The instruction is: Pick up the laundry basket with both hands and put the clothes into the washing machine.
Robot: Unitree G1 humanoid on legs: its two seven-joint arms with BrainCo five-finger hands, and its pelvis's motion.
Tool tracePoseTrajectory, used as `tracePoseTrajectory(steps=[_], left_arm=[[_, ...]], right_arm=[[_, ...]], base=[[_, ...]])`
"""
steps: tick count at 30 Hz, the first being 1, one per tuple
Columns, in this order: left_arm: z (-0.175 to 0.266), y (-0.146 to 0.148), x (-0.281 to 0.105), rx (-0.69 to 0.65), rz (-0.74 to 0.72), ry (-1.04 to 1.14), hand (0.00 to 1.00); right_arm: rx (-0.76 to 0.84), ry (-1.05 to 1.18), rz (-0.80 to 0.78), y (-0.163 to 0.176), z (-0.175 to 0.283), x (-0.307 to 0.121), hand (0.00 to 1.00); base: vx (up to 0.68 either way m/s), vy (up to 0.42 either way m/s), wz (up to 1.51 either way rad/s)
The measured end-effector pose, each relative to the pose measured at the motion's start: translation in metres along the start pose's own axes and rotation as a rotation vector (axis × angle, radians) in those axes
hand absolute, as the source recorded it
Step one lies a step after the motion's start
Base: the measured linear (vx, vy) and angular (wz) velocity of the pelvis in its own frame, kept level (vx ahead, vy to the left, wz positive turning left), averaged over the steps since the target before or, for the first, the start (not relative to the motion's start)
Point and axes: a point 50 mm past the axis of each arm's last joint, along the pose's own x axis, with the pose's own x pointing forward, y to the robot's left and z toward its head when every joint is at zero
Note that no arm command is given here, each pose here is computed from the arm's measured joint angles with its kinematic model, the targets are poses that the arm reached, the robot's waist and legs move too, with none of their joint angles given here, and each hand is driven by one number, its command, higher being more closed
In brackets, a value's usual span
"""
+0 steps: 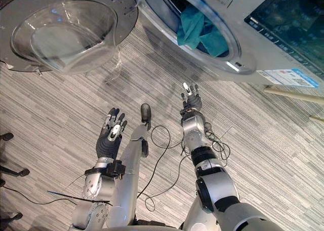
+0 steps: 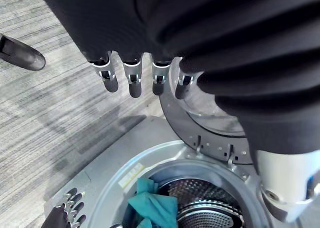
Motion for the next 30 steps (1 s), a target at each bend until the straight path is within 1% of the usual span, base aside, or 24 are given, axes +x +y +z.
tracePoseTrajectory(steps=[3, 4, 5, 6, 7, 10, 12, 13, 14, 16, 17, 19, 20, 21, 22, 23, 25, 27, 28, 30], left_arm=[[0.004, 0.010, 0.001, 0.044, 0.046, -0.020, 0.00], [0.006, 0.020, 0.002, 0.089, 0.089, -0.030, 0.00], [0.007, 0.026, 0.002, 0.107, 0.116, -0.032, 0.00], [0.009, 0.036, 0.002, 0.135, 0.164, -0.034, 0.00], [0.013, 0.052, 0.001, 0.174, 0.241, -0.044, 0.00], [0.022, 0.097, -0.010, 0.272, 0.452, -0.056, 0.00], [0.027, 0.125, -0.018, 0.342, 0.584, -0.048, 0.00], [0.029, 0.132, -0.020, 0.358, 0.624, -0.049, 0.00], [0.035, 0.145, -0.024, 0.405, 0.678, -0.046, 0.00], [0.045, 0.166, -0.042, 0.482, 0.789, -0.033, 0.00], [0.047, 0.171, -0.048, 0.494, 0.823, -0.025, 0.00], [0.054, 0.196, -0.073, 0.568, 0.967, 0.027, 0.00], [0.055, 0.202, -0.075, 0.583, 0.996, 0.041, 0.00], [0.065, 0.216, -0.076, 0.629, 1.048, 0.048, 0.00], [0.069, 0.225, -0.079, 0.652, 1.092, 0.063, 0.00], [0.071, 0.231, -0.083, 0.662, 1.122, 0.078, 0.00], [0.088, 0.255, -0.086, 0.693, 1.211, 0.092, 0.00], [0.097, 0.270, -0.089, 0.710, 1.263, 0.115, 0.00], [0.104, 0.283, -0.093, 0.709, 1.310, 0.141, 0.00], [0.120, 0.298, -0.108, 0.717, 1.385, 0.149, 0.00]], right_arm=[[-0.042, 0.008, -0.041, -0.020, -0.005, -0.008, 0.00], [-0.070, 0.020, -0.109, -0.049, -0.010, -0.020, 0.00], [-0.079, 0.030, -0.146, -0.063, -0.014, -0.027, 0.00], [-0.099, 0.058, -0.214, -0.086, -0.021, -0.040, 0.00], [-0.127, 0.100, -0.310, -0.118, -0.030, -0.060, 0.00], [-0.219, 0.217, -0.535, -0.189, -0.047, -0.123, 0.00], [-0.271, 0.304, -0.626, -0.218, -0.056, -0.163, 0.00], [-0.288, 0.324, -0.634, -0.222, -0.058, -0.170, 0.00], [-0.317, 0.367, -0.637, -0.227, -0.064, -0.181, 0.00], [-0.357, 0.441, -0.621, -0.231, -0.074, -0.198, 0.00], [-0.378, 0.459, -0.608, -0.231, -0.075, -0.199, 0.00], [-0.437, 0.480, -0.543, -0.227, -0.074, -0.194, 0.00], [-0.444, 0.477, -0.528, -0.225, -0.073, -0.191, 0.00], [-0.465, 0.503, -0.498, -0.222, -0.077, -0.189, 0.00], [-0.479, 0.527, -0.492, -0.223, -0.080, -0.191, 0.00], [-0.485, 0.535, -0.489, -0.223, -0.081, -0.192, 0.00], [-0.494, 0.558, -0.489, -0.224, -0.083, -0.196, 0.00], [-0.507, 0.586, -0.521, -0.233, -0.082, -0.203, 0.00], [-0.524, 0.597, -0.545, -0.240, -0.078, -0.206, 0.00], [-0.537, 0.602, -0.584, -0.249, -0.071, -0.212, 0.00]], base=[[0.13, -0.057, -0.28], [0.14, -0.036, -0.36], [0.14, -0.029, -0.42], [0.16, 0.000, -0.32], [0.16, 0.012, -0.28], [0.14, 0.007, -0.26], [0.09, 0.015, -0.25], [0.07, -0.052, -0.09], [0.07, -0.135, -0.08], [0.05, -0.133, -0.34], [0.01, -0.069, -0.87], [0.02, -0.079, -1.28], [0.00, -0.157, -0.82], [-0.02, -0.168, -0.27], [-0.02, -0.163, -0.13], [0.00, -0.183, -0.02], [-0.01, -0.233, 0.08], [-0.03, -0.190, 0.07], [-0.01, -0.182, -0.09], [0.03, -0.095, -0.42]])
